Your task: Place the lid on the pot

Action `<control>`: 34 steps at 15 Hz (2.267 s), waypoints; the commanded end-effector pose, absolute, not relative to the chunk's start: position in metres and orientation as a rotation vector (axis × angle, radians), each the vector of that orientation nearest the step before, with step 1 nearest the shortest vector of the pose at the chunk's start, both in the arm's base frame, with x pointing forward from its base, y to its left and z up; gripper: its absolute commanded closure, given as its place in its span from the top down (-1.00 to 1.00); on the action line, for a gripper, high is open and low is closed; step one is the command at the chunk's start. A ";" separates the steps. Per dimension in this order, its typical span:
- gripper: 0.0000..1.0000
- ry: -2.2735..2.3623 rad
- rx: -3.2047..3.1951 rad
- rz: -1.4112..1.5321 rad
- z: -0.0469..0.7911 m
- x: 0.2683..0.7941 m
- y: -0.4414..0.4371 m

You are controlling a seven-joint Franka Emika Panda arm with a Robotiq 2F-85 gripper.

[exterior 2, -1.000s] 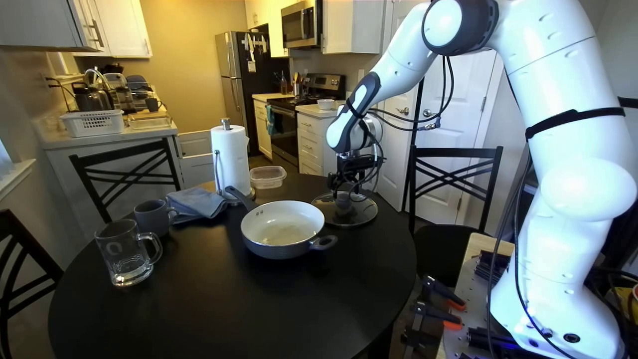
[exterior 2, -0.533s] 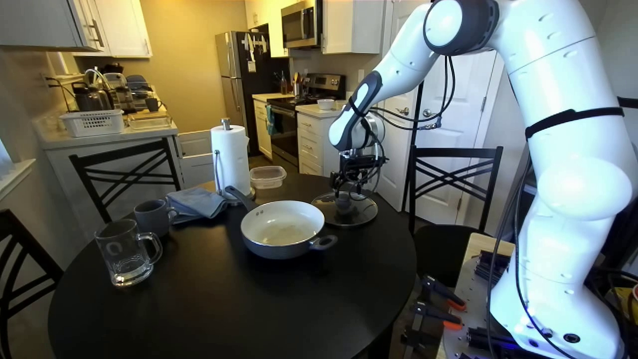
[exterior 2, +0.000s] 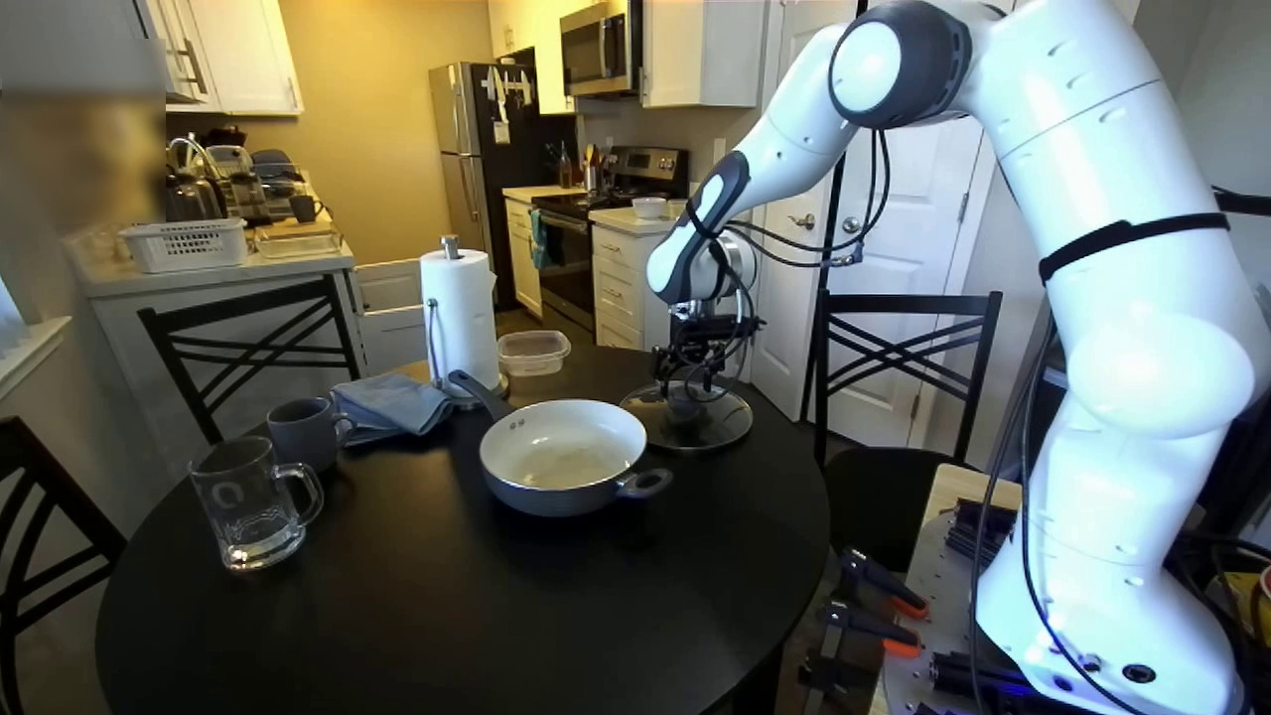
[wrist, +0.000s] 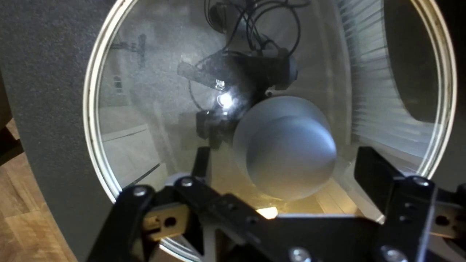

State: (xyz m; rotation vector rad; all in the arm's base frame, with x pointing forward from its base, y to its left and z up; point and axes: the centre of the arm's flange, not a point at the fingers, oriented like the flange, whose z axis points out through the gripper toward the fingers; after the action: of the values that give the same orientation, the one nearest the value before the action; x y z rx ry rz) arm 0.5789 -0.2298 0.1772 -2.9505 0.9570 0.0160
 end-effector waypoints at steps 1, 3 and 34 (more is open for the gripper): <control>1.00 0.969 -2.938 0.052 0.165 0.593 -0.238; 1.00 0.970 -2.946 0.067 0.162 0.596 -0.237; 1.00 0.956 -2.987 0.126 0.183 0.594 -0.216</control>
State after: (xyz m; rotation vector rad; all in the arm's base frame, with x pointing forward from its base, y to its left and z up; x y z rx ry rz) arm 0.5993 -0.2235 0.1745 -2.9824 0.9383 0.0764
